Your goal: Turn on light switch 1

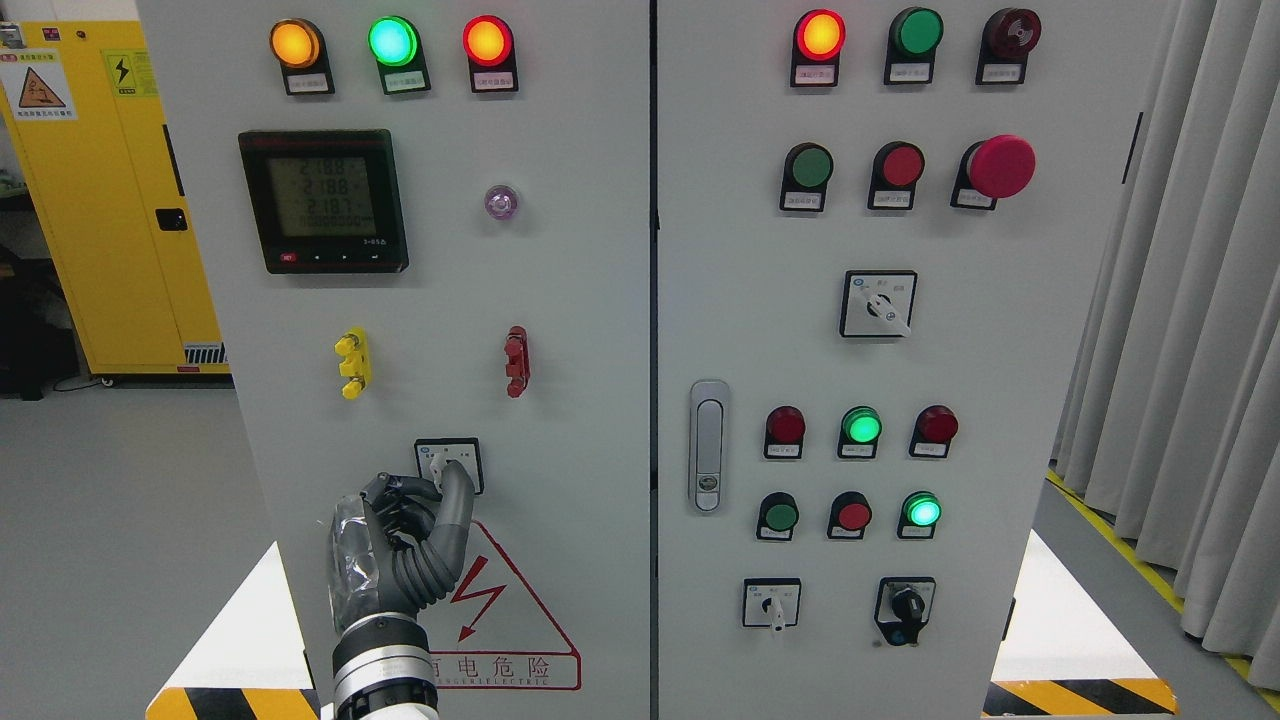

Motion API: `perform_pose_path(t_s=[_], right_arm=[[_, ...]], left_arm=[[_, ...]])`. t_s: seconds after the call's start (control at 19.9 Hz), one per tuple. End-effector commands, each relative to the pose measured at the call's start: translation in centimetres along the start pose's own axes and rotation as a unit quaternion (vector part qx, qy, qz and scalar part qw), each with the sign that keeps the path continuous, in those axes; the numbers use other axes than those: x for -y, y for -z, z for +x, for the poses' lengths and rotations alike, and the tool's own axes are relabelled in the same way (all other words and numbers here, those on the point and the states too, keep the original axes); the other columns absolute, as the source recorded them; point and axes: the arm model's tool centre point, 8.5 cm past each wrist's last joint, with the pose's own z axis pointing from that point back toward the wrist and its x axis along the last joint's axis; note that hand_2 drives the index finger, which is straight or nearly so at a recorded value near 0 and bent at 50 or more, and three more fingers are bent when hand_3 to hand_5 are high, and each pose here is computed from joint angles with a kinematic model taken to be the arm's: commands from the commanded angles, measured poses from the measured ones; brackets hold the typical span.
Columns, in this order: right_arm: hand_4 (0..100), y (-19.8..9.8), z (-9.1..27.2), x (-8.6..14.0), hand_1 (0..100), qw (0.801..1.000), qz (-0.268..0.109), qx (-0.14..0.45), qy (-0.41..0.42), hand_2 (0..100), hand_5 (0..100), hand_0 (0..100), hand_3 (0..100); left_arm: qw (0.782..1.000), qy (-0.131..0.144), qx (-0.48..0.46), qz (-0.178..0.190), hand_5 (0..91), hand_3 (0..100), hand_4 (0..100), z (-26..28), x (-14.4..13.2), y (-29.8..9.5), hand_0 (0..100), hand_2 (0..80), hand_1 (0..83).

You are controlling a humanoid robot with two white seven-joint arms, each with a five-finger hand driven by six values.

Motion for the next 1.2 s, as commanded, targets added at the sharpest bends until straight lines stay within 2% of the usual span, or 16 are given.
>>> perform_pose_path(t_s=[0.0, 0.3, 0.8, 1.15], right_arm=[[0, -0.01, -0.16, 0.03, 50, 1.0, -0.002, -0.004, 0.014, 4, 0, 0, 0], [0, 0.0, -0.07, 0.03, 50, 1.0, -0.002, -0.004, 0.014, 4, 0, 0, 0], [0, 0.0, -0.07, 0.03, 50, 1.0, -0.002, -0.004, 0.014, 4, 0, 0, 0], [0, 0.0, -0.07, 0.03, 50, 1.0, -0.002, -0.004, 0.014, 4, 0, 0, 0]], left_arm=[[1.0, 0.002, -0.003, 0.006, 86.0, 94, 89, -0.14, -0.12, 0.05, 52, 64.2, 54.1], [1.0, 0.001, -0.003, 0.006, 86.0, 94, 89, -0.17, -0.09, 0.06, 59, 64.3, 52.2], [1.0, 0.001, -0.003, 0.006, 86.2, 94, 89, -0.17, -0.11, 0.06, 63, 64.3, 47.1], [1.0, 0.001, -0.003, 0.006, 86.2, 94, 89, -0.17, -0.11, 0.06, 47, 64.3, 45.1]])
